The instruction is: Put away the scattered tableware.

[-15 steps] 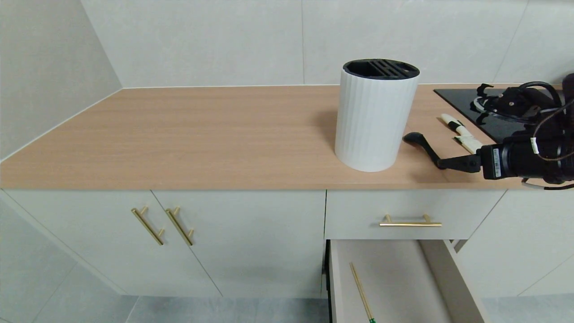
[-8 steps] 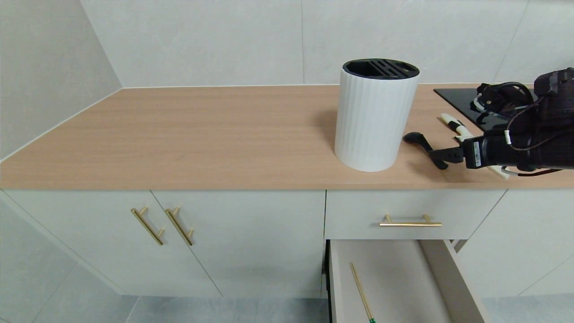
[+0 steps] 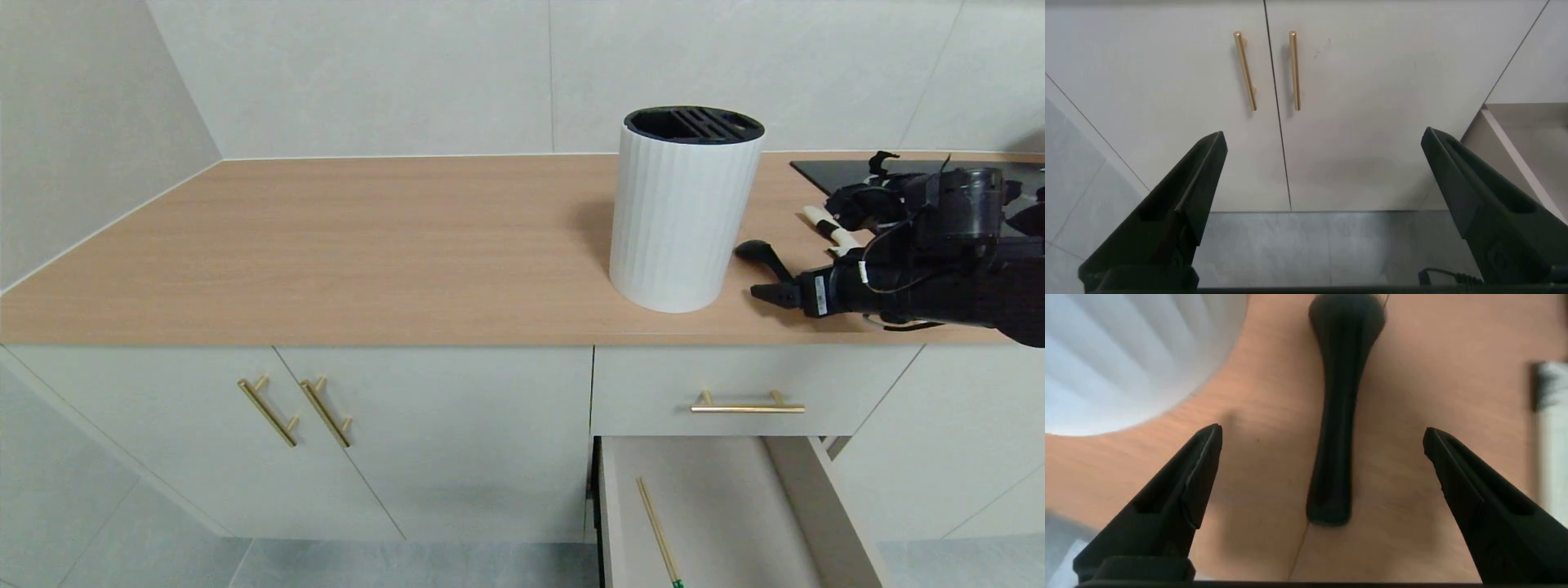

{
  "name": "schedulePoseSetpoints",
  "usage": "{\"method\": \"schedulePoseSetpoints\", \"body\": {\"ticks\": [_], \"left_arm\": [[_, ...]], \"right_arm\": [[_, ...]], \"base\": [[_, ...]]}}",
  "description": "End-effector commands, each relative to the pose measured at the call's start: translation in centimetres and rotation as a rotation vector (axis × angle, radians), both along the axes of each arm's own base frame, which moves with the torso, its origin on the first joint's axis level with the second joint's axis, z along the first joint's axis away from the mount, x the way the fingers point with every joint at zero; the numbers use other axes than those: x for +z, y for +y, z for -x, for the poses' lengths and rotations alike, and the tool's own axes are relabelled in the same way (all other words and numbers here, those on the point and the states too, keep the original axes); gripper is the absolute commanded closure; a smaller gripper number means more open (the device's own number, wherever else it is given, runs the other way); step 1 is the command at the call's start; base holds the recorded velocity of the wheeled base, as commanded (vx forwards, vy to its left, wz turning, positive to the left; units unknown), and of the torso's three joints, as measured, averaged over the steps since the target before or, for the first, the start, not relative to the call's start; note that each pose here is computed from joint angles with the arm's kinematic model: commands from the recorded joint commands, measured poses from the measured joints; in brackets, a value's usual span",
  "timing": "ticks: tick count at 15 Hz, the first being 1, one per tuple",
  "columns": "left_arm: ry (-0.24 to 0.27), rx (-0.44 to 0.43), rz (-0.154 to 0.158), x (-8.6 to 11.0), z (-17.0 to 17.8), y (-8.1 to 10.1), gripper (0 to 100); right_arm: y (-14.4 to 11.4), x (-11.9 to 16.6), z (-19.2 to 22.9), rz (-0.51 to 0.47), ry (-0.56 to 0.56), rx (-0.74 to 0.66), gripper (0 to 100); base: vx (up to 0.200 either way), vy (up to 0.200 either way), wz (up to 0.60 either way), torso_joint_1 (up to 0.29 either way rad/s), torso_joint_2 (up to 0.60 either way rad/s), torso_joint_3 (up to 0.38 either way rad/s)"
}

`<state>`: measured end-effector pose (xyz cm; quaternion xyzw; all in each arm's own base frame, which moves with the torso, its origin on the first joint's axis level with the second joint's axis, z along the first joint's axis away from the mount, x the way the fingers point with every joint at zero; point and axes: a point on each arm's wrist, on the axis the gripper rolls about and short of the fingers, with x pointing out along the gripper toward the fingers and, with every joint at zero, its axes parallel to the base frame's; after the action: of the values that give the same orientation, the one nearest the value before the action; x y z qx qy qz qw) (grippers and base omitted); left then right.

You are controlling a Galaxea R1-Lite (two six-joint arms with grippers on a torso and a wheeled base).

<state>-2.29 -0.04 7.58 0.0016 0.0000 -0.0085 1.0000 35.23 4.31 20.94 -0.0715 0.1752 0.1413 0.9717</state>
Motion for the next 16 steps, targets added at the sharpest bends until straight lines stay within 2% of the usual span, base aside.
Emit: {"method": "schedulePoseSetpoints", "body": {"ticks": [1, 6, 7, 14, 16], "left_arm": [[0.0, 0.0, 0.0, 0.0, 0.0, 0.0, 0], [0.002, 0.0, 0.0, 0.0, -0.01, 0.0, 0], [0.0, 0.0, 0.0, 0.0, 0.0, 0.0, 0], [0.002, 0.0, 0.0, 0.0, -0.01, 0.0, 0], [0.002, 0.0, 0.0, 0.0, -0.01, 0.0, 0]], "right_arm": [[0.25, -0.98, -0.62, 0.007, 0.023, -0.006, 0], [0.28, -1.44, -1.12, 0.01, 0.017, -0.018, 0], [0.29, -1.42, -1.23, 0.009, 0.01, -0.023, 100], [0.44, -1.32, -1.26, 0.009, -0.004, -0.028, 100], [0.68, -0.76, -0.93, 0.002, -0.016, -0.072, 100]], "base": [[0.0, 0.0, 0.0, 0.0, 0.0, 0.0], [0.0, 0.0, 0.0, 0.0, 0.0, 0.0], [0.0, 0.0, 0.0, 0.0, 0.0, 0.0], [0.0, 0.0, 0.0, 0.0, 0.0, 0.0], [0.0, 0.0, 0.0, 0.0, 0.0, 0.0]]}}
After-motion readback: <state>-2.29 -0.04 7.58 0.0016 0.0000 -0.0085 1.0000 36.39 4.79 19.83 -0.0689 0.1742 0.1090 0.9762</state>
